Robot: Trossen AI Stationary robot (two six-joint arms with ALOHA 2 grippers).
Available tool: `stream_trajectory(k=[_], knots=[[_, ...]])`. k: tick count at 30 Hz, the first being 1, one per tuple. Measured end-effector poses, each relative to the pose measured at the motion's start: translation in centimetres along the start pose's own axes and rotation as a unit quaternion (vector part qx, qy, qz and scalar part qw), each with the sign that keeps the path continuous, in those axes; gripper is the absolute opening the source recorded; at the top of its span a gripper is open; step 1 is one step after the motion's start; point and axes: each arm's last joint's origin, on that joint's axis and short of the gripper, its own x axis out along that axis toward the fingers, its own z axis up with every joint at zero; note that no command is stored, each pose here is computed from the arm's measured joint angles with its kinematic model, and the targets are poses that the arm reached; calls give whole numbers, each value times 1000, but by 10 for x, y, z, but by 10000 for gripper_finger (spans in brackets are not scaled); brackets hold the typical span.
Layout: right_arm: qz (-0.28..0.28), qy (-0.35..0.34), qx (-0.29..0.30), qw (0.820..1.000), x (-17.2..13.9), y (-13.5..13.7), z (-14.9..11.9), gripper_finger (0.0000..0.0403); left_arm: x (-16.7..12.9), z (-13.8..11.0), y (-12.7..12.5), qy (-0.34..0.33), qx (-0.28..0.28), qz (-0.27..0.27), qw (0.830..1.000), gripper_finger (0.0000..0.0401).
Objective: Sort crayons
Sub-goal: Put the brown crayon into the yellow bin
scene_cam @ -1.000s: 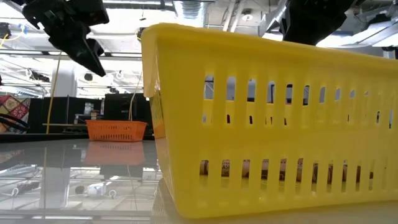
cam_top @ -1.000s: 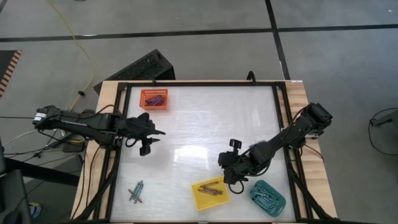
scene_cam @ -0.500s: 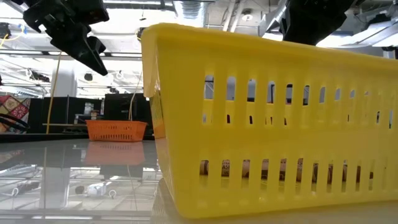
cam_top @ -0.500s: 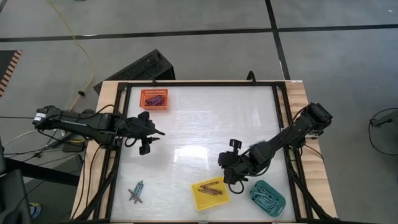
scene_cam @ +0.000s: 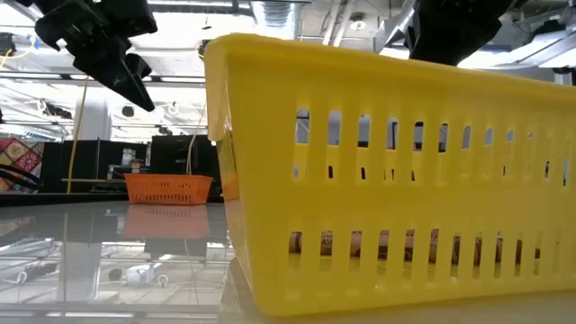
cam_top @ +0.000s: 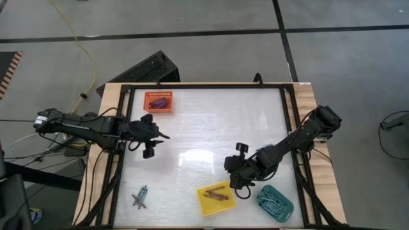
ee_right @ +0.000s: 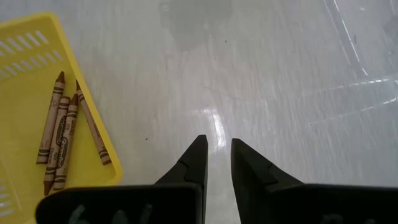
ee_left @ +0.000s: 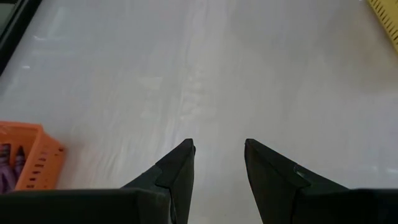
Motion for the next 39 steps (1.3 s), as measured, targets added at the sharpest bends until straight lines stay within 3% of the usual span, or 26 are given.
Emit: stream_trajectory(k=[39], knots=[[0, 0, 0, 1000, 0, 0, 0, 64, 0, -4, 1, 18, -10, 7, 1000, 132]])
